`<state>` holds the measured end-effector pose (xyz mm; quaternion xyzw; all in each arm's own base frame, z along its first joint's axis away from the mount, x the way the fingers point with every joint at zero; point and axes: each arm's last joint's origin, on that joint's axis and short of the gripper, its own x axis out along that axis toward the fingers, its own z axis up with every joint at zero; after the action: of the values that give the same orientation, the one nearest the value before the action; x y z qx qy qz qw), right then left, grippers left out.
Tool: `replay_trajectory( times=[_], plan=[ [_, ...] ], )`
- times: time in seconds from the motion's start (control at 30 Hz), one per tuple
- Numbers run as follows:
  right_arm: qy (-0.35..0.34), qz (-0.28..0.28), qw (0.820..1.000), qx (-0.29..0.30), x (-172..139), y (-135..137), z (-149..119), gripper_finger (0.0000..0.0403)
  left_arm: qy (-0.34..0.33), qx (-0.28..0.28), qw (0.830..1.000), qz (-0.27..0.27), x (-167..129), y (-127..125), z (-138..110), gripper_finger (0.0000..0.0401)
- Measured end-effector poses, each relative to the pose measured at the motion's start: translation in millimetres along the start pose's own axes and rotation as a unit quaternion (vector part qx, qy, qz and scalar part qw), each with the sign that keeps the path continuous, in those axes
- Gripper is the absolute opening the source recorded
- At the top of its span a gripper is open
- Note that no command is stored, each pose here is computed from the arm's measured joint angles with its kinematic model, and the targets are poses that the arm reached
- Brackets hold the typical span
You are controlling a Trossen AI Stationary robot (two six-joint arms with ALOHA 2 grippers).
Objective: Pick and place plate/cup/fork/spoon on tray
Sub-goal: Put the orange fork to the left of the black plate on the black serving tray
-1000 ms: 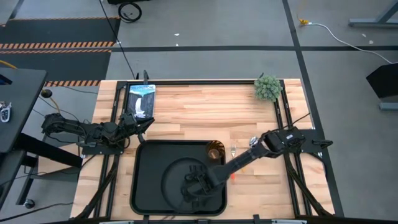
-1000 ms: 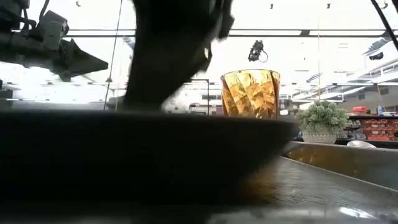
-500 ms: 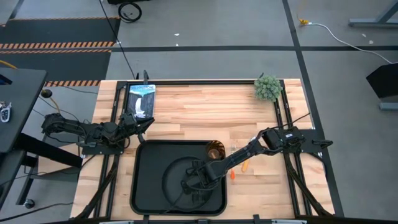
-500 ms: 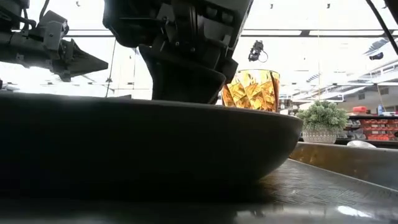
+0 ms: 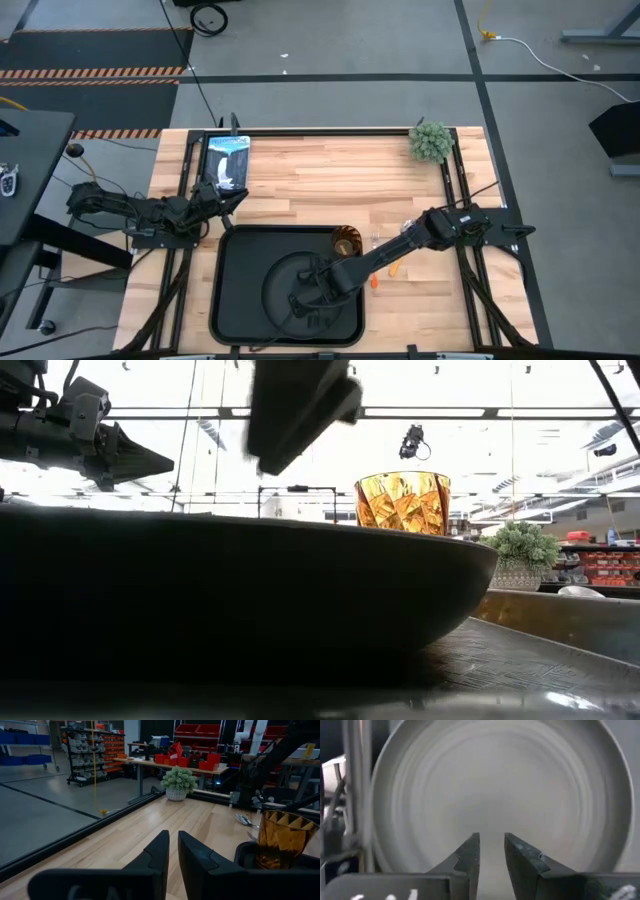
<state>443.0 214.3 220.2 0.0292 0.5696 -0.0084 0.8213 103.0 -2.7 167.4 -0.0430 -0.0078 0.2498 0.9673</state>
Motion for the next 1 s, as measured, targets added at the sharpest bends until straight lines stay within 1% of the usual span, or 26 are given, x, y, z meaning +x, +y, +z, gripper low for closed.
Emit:
replay_trajectory(
  times=[0.1, 0.23, 0.37, 0.43, 0.6, 0.67, 0.73, 0.8, 0.9, 1.0],
  plan=[
    [0.022, -0.023, 0.999, -0.008, -13, 12, -12, 0.0096, 0.000, 0.000, 1.000, 0.000, 0, 0, 0, 0.0048],
    [0.081, -0.070, 0.994, -0.022, -22, 29, -39, 0.0094, 0.000, 0.000, 1.000, 0.000, 0, 0, 0, 0.0048],
    [0.113, -0.155, 0.981, -0.019, -26, 33, -62, 0.0086, 0.000, 0.000, 1.000, 0.000, 0, 0, 0, 0.0048],
    [0.123, -0.185, 0.975, -0.007, -28, 32, -70, 0.0080, 0.000, 0.000, 1.000, 0.000, 0, 0, 0, 0.0048],
    [0.109, -0.188, 0.976, 0.020, -45, 31, -84, 0.0058, -0.001, -0.001, 1.000, 0.000, 0, 0, 0, 0.0048],
    [0.106, -0.200, 0.974, 0.032, -52, 27, -93, 0.0047, -0.001, -0.001, 1.000, 0.000, 0, 0, 0, 0.0048],
    [0.087, -0.201, 0.974, 0.050, -60, 21, -102, 0.0035, -0.001, -0.001, 1.000, 0.000, 0, 0, 0, 0.0048],
    [0.062, -0.185, 0.978, 0.075, -66, 13, -111, 0.0022, -0.002, -0.002, 1.000, 0.000, 0, 0, 1, 0.0048],
    [0.032, -0.144, 0.981, 0.122, -66, -1, -126, 0.0007, -0.002, -0.002, 1.000, 0.000, 0, 0, 0, 0.0048],
    [0.015, -0.128, 0.976, 0.175, -64, -21, -142, 0.0007, -0.002, -0.002, 1.000, 0.000, 0, 0, 0, 0.0048]
  ],
)
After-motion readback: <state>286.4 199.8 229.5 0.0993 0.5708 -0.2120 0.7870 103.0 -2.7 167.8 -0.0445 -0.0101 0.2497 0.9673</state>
